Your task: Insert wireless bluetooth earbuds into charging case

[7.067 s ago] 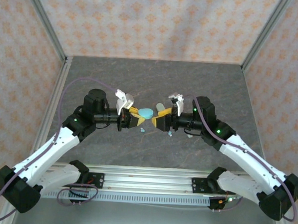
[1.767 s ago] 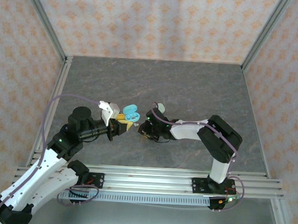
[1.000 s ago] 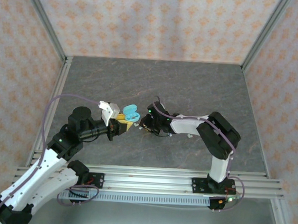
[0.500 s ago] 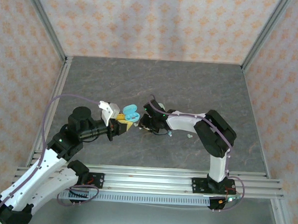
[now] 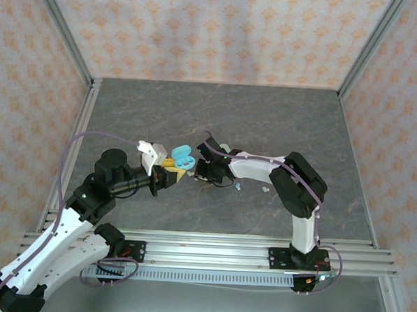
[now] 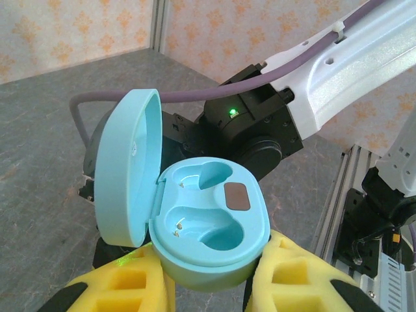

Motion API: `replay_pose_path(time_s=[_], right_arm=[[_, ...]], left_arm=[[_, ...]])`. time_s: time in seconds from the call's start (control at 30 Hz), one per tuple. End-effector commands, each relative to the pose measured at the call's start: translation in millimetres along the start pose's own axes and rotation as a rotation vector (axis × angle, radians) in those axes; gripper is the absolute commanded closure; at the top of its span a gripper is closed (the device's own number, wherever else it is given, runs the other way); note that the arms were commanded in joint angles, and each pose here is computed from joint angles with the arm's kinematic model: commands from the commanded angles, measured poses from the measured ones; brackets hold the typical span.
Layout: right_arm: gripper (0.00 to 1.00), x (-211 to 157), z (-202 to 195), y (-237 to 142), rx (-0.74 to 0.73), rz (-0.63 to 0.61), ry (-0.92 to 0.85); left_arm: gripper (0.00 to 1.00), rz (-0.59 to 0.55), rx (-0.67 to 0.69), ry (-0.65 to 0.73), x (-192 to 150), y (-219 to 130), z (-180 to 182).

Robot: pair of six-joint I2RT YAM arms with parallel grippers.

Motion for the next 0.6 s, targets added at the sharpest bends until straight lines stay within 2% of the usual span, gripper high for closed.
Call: replay_pose_path(time_s=[0.0,0.33,0.57], right_arm=[[0.87,-1,-3,-7,-0.077,-0.029,-0.049],[0.9,3,-6,-71,-0.126,-0.137,-0.134],[0.92,-6,-13,-151,-0.106,-0.223,-0.17]], left_arm=[[0.87,0.002,0.005,-0.001,-3,2,1],[0.87,-0.06,-0.035,0.026,-1,8,1],[0.87,-0.085,-0.018,0.062,-1,10,2]])
Point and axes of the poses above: each hand's point on the last joint's axis, 136 mm out from that joint toward the fingers, its own y axis out along the fingers, its own z axis along the line the jaws close on, x = y × z, the point moved 10 cm from there along -y, back along the fingers, and after that the axes turned 9 degrees about y, right-handed, at the moved point
